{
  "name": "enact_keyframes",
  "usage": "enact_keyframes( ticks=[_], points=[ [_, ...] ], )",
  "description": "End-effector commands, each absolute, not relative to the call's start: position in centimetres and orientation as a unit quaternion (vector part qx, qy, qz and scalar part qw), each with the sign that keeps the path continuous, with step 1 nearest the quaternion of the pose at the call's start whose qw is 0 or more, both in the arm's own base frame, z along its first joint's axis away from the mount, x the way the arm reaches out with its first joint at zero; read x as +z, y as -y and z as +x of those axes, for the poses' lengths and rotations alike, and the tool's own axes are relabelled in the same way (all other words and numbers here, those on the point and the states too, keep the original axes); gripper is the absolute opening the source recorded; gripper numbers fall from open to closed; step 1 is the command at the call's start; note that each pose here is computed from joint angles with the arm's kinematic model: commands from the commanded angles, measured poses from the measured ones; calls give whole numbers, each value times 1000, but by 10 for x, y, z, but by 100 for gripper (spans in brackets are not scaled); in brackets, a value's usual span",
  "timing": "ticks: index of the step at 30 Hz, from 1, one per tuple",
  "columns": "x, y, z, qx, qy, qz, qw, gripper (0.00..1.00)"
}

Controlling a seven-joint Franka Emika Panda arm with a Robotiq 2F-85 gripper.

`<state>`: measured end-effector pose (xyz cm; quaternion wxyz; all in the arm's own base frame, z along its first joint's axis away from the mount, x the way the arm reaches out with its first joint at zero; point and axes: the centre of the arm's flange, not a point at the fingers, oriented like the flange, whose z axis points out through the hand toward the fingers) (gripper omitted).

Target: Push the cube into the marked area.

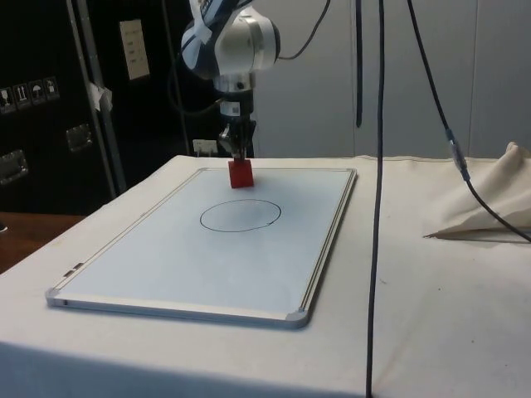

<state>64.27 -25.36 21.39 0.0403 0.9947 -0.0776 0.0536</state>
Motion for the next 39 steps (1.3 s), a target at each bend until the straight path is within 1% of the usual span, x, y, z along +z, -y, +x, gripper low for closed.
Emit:
enact_keyframes(
  ticks=[1, 2, 3, 11, 12, 15, 19, 20, 24, 33, 38, 39],
  points=[
    [213, 248, 640, 53, 78, 995, 31, 0],
    [213, 252, 642, 52, 78, 995, 38, 0],
    [212, 246, 638, 52, 78, 995, 27, 0],
    [203, 236, 629, 42, 81, 996, -4, 0],
    [208, 242, 630, 39, 82, 996, 5, 0],
    [202, 236, 629, 39, 78, 996, -11, 0],
    [204, 235, 629, 39, 67, 997, -22, 0],
    [208, 238, 628, 37, 70, 997, -14, 0],
    [206, 234, 633, 40, 56, 997, -32, 0],
    [209, 223, 647, 49, 45, 997, -37, 0],
    [209, 208, 652, 51, 41, 997, -42, 0],
    [208, 212, 652, 50, 40, 997, -39, 0]
  ],
)
